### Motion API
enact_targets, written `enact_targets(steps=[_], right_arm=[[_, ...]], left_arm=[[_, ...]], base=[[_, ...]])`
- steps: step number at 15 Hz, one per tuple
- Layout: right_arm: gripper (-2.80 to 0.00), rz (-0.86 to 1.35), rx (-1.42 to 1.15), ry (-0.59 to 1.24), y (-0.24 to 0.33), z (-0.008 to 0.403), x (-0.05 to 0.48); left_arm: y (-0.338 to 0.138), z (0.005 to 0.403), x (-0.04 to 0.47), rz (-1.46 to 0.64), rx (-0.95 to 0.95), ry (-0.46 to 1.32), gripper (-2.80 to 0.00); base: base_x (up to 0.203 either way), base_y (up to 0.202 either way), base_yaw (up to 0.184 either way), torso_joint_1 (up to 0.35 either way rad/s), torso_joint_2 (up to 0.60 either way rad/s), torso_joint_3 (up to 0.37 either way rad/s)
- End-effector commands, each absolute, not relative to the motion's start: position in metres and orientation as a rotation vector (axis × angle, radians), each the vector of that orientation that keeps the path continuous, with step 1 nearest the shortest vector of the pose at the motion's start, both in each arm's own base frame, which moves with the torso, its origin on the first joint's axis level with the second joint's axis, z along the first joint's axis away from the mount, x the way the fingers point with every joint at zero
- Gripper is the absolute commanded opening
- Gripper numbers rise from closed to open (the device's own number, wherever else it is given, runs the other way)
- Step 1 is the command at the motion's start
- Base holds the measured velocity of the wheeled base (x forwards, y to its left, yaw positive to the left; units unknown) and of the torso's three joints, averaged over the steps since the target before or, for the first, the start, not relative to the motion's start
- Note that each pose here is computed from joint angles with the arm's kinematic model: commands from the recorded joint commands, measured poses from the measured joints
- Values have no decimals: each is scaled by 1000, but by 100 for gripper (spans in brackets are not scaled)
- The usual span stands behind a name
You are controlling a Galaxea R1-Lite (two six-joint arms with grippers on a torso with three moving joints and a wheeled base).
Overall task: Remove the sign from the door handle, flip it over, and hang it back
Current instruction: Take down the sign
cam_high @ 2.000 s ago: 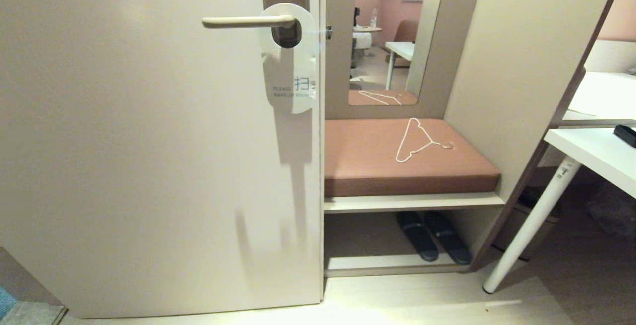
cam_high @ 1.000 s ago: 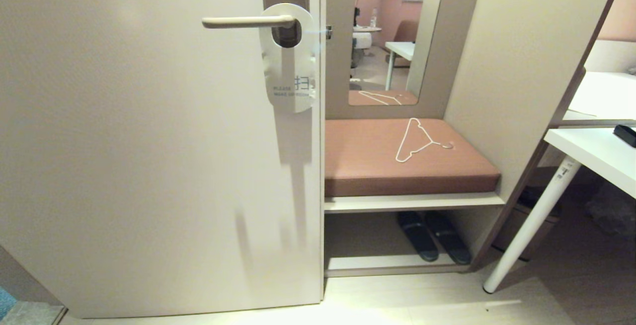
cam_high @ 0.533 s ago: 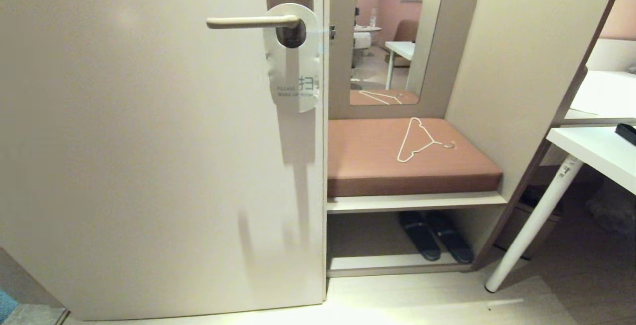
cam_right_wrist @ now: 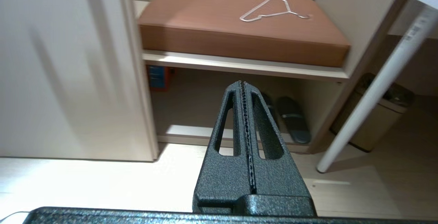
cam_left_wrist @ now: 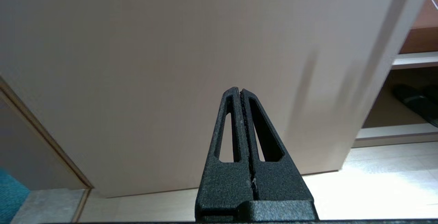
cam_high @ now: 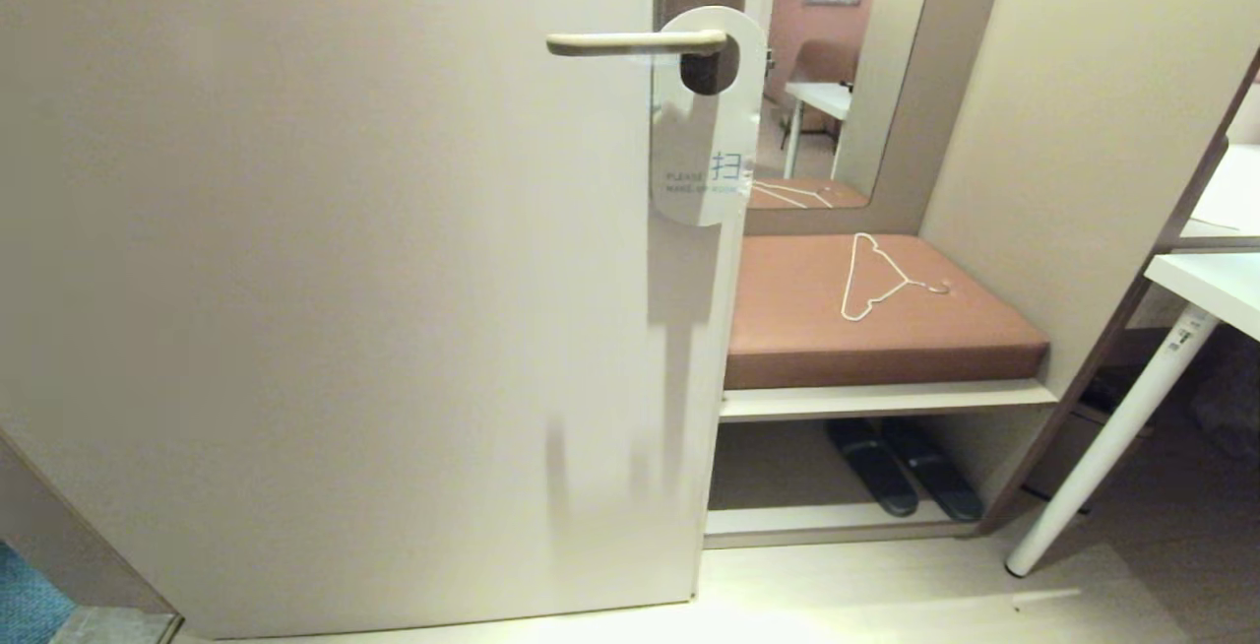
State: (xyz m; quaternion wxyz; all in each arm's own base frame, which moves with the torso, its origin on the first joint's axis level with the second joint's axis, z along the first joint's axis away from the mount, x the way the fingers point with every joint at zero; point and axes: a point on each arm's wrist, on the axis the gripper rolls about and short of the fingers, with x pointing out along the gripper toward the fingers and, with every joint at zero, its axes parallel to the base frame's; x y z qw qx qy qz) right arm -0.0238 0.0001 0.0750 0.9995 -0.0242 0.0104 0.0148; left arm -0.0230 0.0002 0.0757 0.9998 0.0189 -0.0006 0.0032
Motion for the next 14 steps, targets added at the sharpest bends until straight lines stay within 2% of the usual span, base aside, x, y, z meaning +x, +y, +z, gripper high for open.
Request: enact_targets(steps=[1, 14], right_arm=[[-280, 31, -49, 22, 0, 75, -24], [-280, 31, -49, 22, 0, 75, -24]], left_arm=[[0, 76, -23, 6, 40, 0, -280], [0, 76, -23, 9, 35, 0, -280]], base=[[0, 154, 0, 0, 2, 6], [0, 9, 1, 0, 0, 1]])
